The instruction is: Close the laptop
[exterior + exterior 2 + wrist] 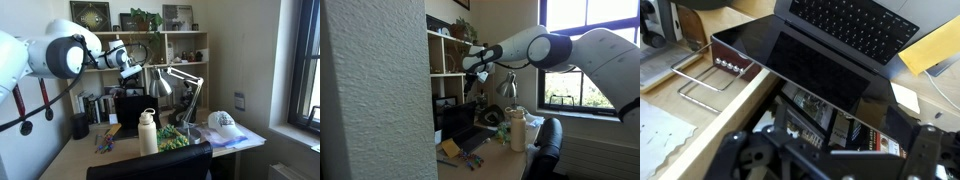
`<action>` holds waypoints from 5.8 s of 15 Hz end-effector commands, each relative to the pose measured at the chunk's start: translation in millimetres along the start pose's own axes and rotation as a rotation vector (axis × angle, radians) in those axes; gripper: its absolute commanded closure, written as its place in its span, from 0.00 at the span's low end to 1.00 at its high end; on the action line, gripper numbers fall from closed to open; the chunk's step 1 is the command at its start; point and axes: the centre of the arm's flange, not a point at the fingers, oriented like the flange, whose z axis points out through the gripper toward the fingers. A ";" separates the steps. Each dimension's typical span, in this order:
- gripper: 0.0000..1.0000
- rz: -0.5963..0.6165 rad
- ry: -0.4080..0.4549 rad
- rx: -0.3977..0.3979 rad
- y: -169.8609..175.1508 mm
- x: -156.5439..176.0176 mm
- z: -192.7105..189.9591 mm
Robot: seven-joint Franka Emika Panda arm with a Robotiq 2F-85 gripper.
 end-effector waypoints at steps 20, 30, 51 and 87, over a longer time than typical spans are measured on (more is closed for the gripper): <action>0.00 -0.420 0.160 0.234 1.8 60.8 104.5; 0.00 -0.392 0.166 0.271 -2.2 58.7 136.6; 0.00 -0.375 0.187 0.132 -2.1 67.6 94.4; 0.00 -0.199 -0.131 0.332 -48.9 1.8 137.7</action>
